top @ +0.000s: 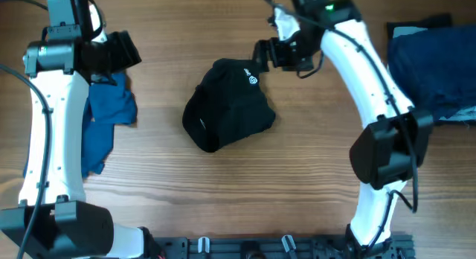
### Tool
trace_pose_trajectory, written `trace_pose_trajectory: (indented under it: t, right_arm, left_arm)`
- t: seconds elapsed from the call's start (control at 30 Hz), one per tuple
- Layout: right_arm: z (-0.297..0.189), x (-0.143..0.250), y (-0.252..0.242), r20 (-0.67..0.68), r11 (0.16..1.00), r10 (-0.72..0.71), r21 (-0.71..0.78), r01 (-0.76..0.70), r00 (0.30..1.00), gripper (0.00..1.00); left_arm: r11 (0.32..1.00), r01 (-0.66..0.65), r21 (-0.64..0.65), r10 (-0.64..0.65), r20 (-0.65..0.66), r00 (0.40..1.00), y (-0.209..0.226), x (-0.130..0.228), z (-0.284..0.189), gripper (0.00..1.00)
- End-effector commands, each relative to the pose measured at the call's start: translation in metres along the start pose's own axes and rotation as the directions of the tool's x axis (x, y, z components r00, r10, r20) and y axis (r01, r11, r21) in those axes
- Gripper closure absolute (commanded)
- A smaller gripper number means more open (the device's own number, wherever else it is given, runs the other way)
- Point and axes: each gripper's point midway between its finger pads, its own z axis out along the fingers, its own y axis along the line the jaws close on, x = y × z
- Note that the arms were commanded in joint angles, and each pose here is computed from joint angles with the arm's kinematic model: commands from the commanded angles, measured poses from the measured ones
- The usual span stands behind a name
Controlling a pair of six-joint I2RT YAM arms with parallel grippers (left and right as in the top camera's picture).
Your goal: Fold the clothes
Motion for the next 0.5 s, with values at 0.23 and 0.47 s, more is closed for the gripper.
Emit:
trace_pose_trajectory:
  t: [0.23, 0.47]
  right_arm:
    - [0.040, 0.029, -0.044, -0.077, 0.972, 0.000, -0.234, -0.018, 0.997, 0.00]
    - [0.063, 0.039, -0.045, -0.063, 0.953, -0.024, -0.304, 0.004, 0.998, 0.00]
  left_arm:
    - [1.000, 0.001, -0.015, -0.003, -0.121, 0.993, 0.005, 0.016, 0.035, 0.21]
    - [1.000, 0.010, 0.009, -0.009, -0.171, 0.985, 0.002, 0.023, 0.049, 0.21]
